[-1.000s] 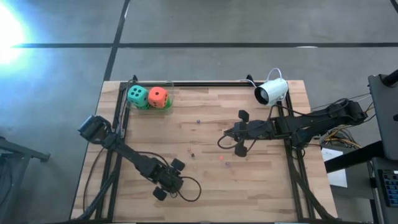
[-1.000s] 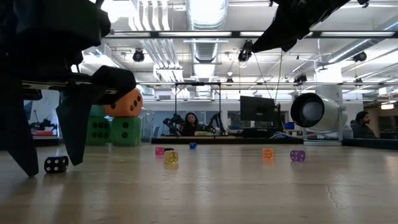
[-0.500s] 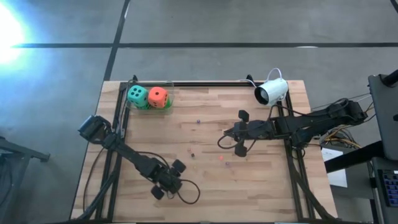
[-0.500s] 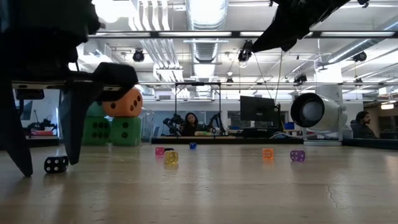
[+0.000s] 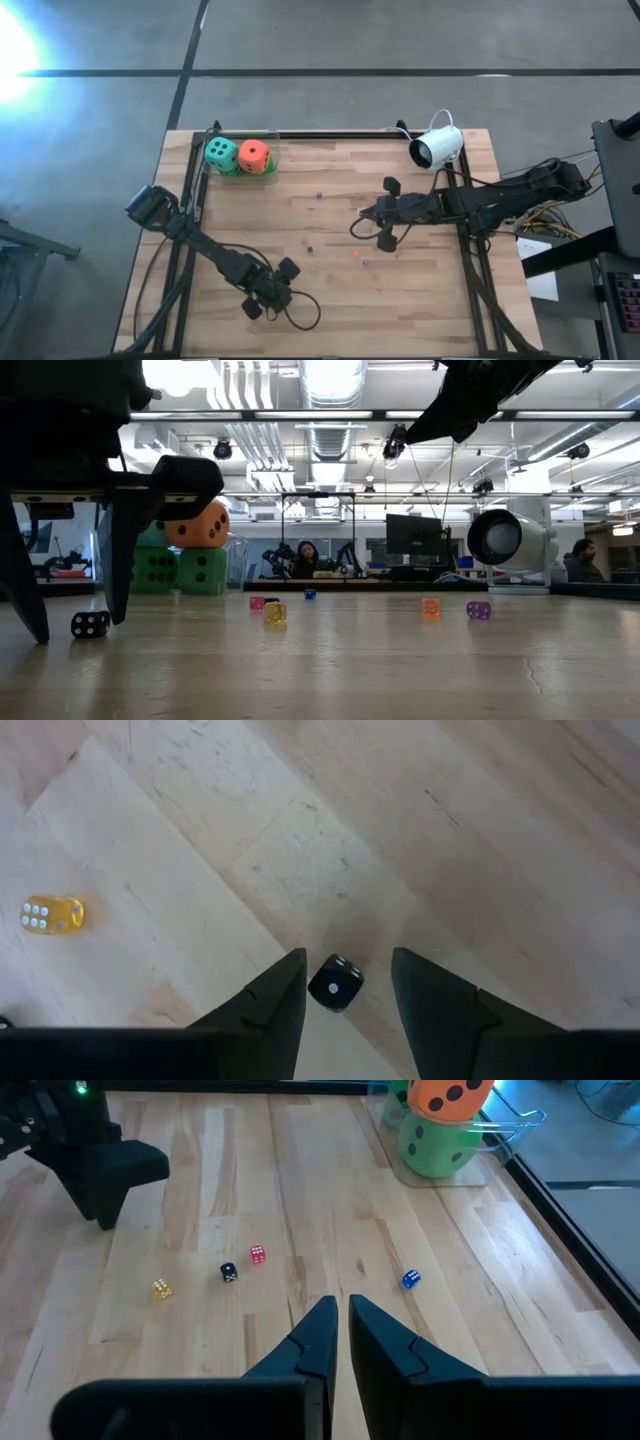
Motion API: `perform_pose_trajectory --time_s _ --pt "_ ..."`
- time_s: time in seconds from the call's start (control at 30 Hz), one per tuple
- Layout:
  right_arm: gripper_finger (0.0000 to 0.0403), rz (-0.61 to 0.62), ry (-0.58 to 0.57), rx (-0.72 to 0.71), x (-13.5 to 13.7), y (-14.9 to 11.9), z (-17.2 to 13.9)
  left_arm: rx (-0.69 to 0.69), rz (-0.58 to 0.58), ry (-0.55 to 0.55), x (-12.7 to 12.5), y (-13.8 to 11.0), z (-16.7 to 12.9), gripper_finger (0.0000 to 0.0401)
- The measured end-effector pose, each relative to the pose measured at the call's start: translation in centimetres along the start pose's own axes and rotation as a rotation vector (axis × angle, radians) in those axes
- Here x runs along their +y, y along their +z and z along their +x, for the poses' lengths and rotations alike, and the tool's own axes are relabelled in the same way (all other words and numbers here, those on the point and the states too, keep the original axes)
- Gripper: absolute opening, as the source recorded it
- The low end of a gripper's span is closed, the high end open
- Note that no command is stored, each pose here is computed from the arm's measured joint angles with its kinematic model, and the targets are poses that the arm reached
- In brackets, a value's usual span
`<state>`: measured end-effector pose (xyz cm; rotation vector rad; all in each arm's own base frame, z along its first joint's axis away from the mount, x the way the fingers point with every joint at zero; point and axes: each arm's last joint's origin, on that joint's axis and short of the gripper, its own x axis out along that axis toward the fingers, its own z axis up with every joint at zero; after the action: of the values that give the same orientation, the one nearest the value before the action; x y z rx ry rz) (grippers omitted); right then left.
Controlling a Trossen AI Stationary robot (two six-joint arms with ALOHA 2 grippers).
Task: Pick & Place Dice
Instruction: Put the bottom small black die into the transparent bin
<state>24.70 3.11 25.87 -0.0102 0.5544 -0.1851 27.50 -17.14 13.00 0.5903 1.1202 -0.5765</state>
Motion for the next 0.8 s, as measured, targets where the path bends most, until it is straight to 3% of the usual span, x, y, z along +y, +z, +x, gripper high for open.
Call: perform_pose_trajectory --time_s 0.17,0.57,0.8 --pt "0.0027 0.009 0.0 0.0 0.01 0.0 0.0 0.0 -0.003 0.0 0.01 -0.01 0.0 0.0152" --pt "0.0027 0.031 0.0 0.0 0.01 -0.01 0.0 0.003 -0.008 0.023 0.11 0.0 0.0 0.0084" --pt "0.0027 0.031 0.0 0.0 0.0 0.0 0.0 0.004 -0.009 0.043 0.17 0.02 0.0 0.008"
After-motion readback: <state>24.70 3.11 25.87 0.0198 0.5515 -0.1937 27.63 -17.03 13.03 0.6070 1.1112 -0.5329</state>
